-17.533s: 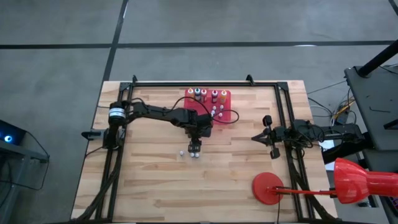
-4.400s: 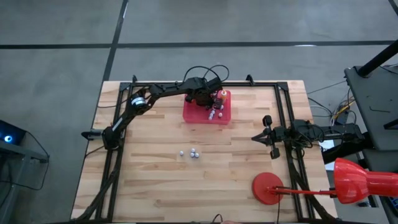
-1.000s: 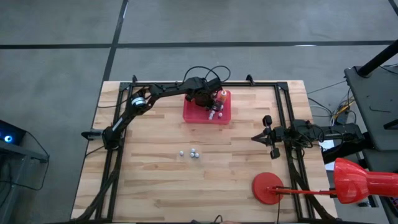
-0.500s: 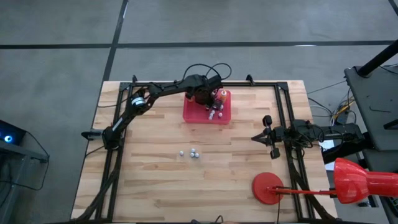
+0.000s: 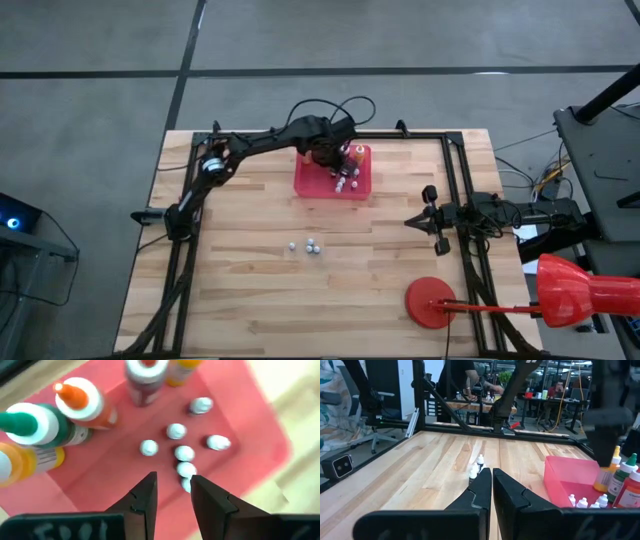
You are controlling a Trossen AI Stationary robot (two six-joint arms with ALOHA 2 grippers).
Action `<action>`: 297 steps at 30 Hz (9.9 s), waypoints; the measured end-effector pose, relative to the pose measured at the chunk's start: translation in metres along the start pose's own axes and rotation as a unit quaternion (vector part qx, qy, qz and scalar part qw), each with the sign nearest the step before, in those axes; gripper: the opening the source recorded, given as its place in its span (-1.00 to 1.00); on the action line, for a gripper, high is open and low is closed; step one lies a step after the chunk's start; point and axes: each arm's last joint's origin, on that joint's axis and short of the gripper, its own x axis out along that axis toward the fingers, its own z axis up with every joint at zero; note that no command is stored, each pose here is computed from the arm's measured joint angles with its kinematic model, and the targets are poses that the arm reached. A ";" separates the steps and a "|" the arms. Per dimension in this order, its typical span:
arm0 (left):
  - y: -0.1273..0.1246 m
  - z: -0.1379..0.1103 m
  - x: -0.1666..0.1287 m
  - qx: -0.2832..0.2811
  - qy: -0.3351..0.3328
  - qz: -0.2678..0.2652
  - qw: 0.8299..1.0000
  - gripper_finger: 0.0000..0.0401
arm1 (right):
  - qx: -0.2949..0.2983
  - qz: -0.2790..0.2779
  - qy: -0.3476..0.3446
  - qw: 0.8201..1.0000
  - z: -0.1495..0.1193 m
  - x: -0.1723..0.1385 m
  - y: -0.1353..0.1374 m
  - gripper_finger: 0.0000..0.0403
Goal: Pick & Place food coloring
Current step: Put the small red food coloring bottle into the pink bin
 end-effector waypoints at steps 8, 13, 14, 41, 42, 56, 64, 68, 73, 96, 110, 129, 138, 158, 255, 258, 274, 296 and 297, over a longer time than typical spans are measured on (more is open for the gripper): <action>-0.016 -0.018 -0.049 0.133 -0.017 -0.024 0.991 -0.55 | 0.000 -0.001 0.001 1.000 0.000 0.000 0.000 -0.96; -0.023 -0.034 -0.074 0.200 -0.011 -0.029 0.979 -0.55 | 0.000 0.000 0.004 1.000 -0.001 0.000 0.000 -0.96; -0.025 -0.037 -0.080 0.210 -0.012 -0.030 0.977 -0.55 | 0.000 -0.001 0.004 1.000 -0.001 0.000 0.000 -0.96; -0.022 -0.115 -0.122 0.256 -0.023 -0.008 0.966 -0.55 | 0.000 0.000 0.003 1.000 0.000 0.000 0.000 -0.96; -0.021 -0.118 -0.121 0.248 -0.027 -0.012 0.968 -0.53 | 0.000 0.000 0.003 1.000 0.000 0.000 0.000 -0.96; -0.001 -0.140 -0.119 0.178 -0.034 -0.021 0.983 0.26 | 0.000 0.000 0.003 1.000 -0.001 0.000 0.000 -0.96; -0.003 -0.142 -0.115 0.226 -0.014 -0.065 0.972 0.08 | 0.000 0.000 0.003 1.000 0.000 0.000 0.000 -0.96; -0.004 -0.142 -0.113 0.232 -0.013 -0.070 0.970 -0.52 | 0.000 0.000 0.003 1.000 0.000 0.000 0.000 -0.96; -0.005 -0.140 -0.115 0.229 -0.022 -0.075 0.970 -0.94 | 0.000 0.000 0.003 1.000 -0.001 0.000 0.000 -0.96; -0.002 -0.136 -0.113 0.177 -0.052 -0.036 0.982 0.46 | 0.000 0.000 0.003 1.000 0.000 0.000 0.000 -0.96; -0.001 -0.135 -0.112 0.187 -0.053 -0.034 0.980 0.55 | 0.000 0.000 0.003 1.000 -0.001 0.000 0.000 -0.96; -0.002 -0.136 -0.112 0.194 -0.041 -0.052 0.979 -0.45 | 0.000 0.000 0.003 1.000 0.000 0.000 0.000 -0.96; -0.002 -0.136 -0.112 0.211 -0.041 -0.052 0.975 -0.98 | 0.000 0.000 0.003 1.000 0.000 0.000 0.000 -0.96; -0.002 -0.134 -0.111 0.172 -0.059 -0.041 0.983 -0.50 | 0.000 0.000 0.003 1.000 0.000 0.000 0.000 -0.96; -0.032 -0.243 0.025 0.431 0.153 -0.044 0.888 0.71 | 0.000 0.000 0.003 1.000 0.000 0.000 0.000 -0.96; -0.033 -0.245 0.025 0.434 0.153 -0.046 0.887 0.71 | 0.000 0.000 0.003 1.000 0.000 0.000 0.000 -0.96; -0.032 -0.246 0.027 0.422 0.151 -0.045 0.893 0.42 | 0.000 0.000 0.003 1.000 0.000 0.000 0.000 -0.96; -0.033 -0.245 0.027 0.421 0.134 -0.032 0.896 -0.05 | 0.000 0.000 0.003 1.000 0.000 0.000 0.000 -0.96; -0.033 -0.244 0.027 0.421 0.133 -0.032 0.897 -0.05 | 0.000 0.000 0.003 1.000 -0.001 0.000 0.000 -0.96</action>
